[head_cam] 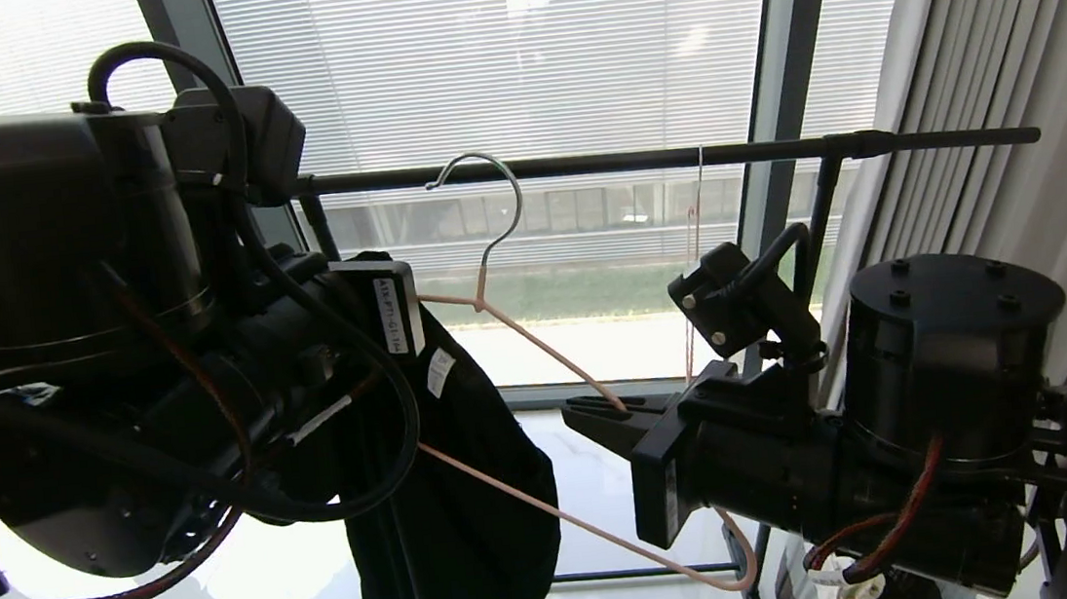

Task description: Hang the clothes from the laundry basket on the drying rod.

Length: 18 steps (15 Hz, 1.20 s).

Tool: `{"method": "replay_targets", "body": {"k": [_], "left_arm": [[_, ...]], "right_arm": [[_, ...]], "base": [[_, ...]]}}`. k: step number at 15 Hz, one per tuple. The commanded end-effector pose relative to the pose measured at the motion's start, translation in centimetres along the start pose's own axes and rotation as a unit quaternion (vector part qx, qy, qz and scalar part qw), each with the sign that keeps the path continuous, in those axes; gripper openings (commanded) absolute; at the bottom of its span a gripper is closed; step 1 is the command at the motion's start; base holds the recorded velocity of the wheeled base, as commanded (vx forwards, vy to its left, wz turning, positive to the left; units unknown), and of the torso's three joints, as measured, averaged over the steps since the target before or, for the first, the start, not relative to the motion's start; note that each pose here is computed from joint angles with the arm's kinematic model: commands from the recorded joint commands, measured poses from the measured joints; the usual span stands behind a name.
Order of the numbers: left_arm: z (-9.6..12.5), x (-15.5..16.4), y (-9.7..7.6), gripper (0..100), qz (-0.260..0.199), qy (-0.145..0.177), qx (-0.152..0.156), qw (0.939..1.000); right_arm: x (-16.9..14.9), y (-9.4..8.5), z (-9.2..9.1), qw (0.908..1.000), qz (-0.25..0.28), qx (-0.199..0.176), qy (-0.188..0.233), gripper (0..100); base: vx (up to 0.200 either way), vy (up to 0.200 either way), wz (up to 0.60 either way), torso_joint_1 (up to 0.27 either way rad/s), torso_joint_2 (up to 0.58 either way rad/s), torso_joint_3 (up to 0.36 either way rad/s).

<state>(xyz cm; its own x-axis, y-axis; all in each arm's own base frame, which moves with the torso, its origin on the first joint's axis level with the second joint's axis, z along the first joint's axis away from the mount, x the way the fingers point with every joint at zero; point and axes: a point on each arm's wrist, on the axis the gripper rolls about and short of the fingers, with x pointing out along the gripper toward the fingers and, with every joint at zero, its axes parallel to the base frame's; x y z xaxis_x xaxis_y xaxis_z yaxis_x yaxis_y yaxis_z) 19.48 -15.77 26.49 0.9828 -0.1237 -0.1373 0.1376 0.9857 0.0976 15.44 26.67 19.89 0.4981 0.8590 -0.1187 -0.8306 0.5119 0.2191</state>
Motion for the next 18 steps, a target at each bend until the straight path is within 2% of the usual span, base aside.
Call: {"method": "replay_targets", "body": {"k": [1,3,4,6,9,13,18], "left_arm": [[0.1,-0.4,1.5,0,0.017,-0.004,0.003,0.9998],[0.2,-0.2,2.5,0,0.033,-0.004,0.001,0.9994],[0.4,-0.2,3.5,0,0.030,-0.008,0.004,0.9995],[0.6,-0.4,4.0,0,0.004,-0.016,0.014,0.9998],[0.5,-0.7,3.3,0,-0.064,-0.018,0.019,0.9976],[0.1,-1.1,1.6,0,-0.132,-0.010,0.043,0.9902],[0.1,-1.6,0.7,0,-0.159,-0.013,0.046,0.9862]], "right_arm": [[0.1,-0.2,-0.4,1.0000,-0.002,0.000,0.006,0],[-0.1,-0.6,-0.7,0.9999,-0.008,0.001,0.013,0],[-0.4,-1.2,-0.7,0.9998,-0.013,0.002,0.015,0],[-0.6,-1.3,-0.4,0.9998,0.010,0.003,0.014,0],[-0.1,-1.5,-0.3,0.9991,0.036,0.003,0.019,0],[1.0,-1.6,-0.1,0.9988,0.045,0.003,0.018,0],[2.0,-1.7,-0.6,0.9982,0.055,0.003,0.026,0]], "base": [[0.000,0.000,0.00,0.000,0.00,0.000],[0.000,0.000,0.00,0.000,0.00,0.000],[0.000,0.000,0.00,0.000,0.00,0.000],[0.000,0.000,0.00,0.000,0.00,0.000],[0.000,0.000,0.00,0.000,0.00,0.000],[0.000,0.000,0.00,0.000,0.00,0.000],[0.000,0.000,0.00,0.000,0.00,0.000]]}}
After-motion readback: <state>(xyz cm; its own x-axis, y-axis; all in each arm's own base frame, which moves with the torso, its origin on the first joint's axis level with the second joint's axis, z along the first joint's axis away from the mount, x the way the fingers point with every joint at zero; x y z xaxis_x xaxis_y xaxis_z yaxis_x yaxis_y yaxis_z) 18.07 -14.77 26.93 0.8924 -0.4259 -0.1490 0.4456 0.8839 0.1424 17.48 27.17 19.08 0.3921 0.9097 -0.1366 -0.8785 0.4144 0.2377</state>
